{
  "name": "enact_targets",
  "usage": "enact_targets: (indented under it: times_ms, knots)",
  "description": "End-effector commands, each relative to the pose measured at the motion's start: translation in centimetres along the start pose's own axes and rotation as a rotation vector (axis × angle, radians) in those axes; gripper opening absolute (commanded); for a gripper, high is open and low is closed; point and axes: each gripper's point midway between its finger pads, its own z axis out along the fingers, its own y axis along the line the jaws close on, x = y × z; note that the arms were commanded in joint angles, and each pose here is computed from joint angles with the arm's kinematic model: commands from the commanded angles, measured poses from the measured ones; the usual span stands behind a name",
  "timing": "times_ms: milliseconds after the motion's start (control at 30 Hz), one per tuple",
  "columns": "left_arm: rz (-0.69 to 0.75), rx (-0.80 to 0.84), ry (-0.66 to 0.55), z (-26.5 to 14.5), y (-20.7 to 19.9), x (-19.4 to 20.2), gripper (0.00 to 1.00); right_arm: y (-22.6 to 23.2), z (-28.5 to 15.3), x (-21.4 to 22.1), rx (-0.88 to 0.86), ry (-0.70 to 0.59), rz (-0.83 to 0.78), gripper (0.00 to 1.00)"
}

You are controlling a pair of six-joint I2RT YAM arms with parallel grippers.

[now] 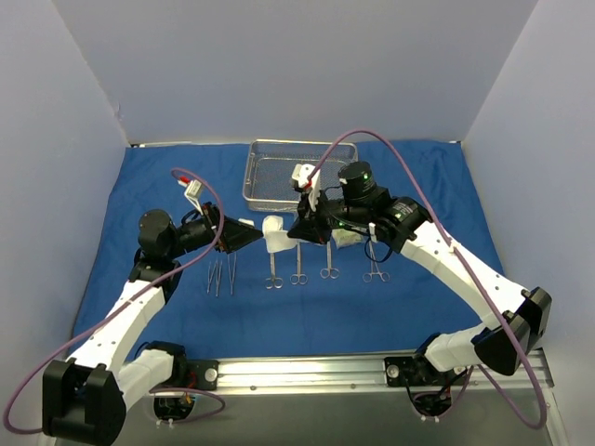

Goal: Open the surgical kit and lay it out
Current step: Pick up the medical item from the surgical kit.

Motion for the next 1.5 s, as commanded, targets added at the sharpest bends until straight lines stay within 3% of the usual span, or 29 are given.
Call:
enact_targets:
  times_ms: [0,133,433,533,567,633,667,733,800,867,967,1033,1067,1167,1200,1300,1467]
  knots:
    - [0.081,0.147,0.009,0.3,-2.8,-0.2,0.94,2.6,-1.5,-1.7,-0.096,-0.048,-0.05,0.0]
    - [0.083,0.184,0.042,1.0,-3.4,0.2,0.98,3.2,-1.9,-2.3,-0.12,-0.07,-0.057,0.0]
    - [0.134,0.255,0.076,1.8,-5.5,1.4,0.69,3.6,-2.2,-2.6,-0.133,-0.083,-0.074,0.0]
    - [0.144,0.258,0.086,2.1,-5.8,1.6,0.52,3.5,-2.1,-2.7,-0.132,-0.085,-0.073,0.0]
    - [0.144,0.253,0.09,2.2,-5.8,1.6,0.4,3.4,-2.1,-2.7,-0.127,-0.087,-0.074,0.0]
    - [0.139,0.233,0.104,2.4,-5.5,1.9,0.28,3.0,-2.1,-2.9,-0.108,-0.089,-0.069,0.0]
    - [0.139,0.228,0.104,2.4,-5.4,1.9,0.15,2.9,-2.2,-2.9,-0.099,-0.089,-0.065,0.0]
    - [0.132,0.208,0.099,2.4,-5.1,1.8,0.05,2.3,-2.1,-2.7,-0.071,-0.082,-0.058,0.0]
    - [0.123,0.187,0.095,2.4,-4.9,1.8,0.02,1.9,-2.0,-2.6,-0.051,-0.076,-0.04,0.02]
    - [0.123,0.155,0.068,2.3,-4.6,1.5,0.02,1.0,-2.0,-2.6,-0.003,-0.074,-0.022,0.16]
    - [0.096,0.064,0.005,2.4,-3.3,0.5,0.02,-0.7,-2.0,-2.5,0.097,-0.074,-0.01,0.44]
    - [0.054,-0.046,-0.015,2.2,-1.5,0.3,0.02,-2.1,-2.5,-3.1,0.186,-0.104,0.027,0.51]
    - [0.055,-0.124,-0.082,1.9,-0.5,-1.2,0.02,-3.8,-3.1,-2.7,0.287,-0.101,0.049,0.55]
    - [-0.002,-0.339,-0.149,0.0,3.4,-2.8,0.02,-8.0,-5.5,-2.8,0.564,-0.144,0.144,1.0]
    - [-0.05,-0.442,-0.166,-1.2,5.0,-3.4,0.02,-9.2,-6.4,-2.2,0.646,-0.161,0.217,1.0]
    - [-0.136,-0.536,-0.27,-4.8,8.5,-6.5,0.02,-13.0,-9.8,-0.4,0.901,-0.174,0.306,1.0]
    - [-0.31,-0.653,-0.419,-9.8,15.0,-9.4,0.02,-15.1,-10.7,1.5,0.91,-0.201,0.408,1.0]
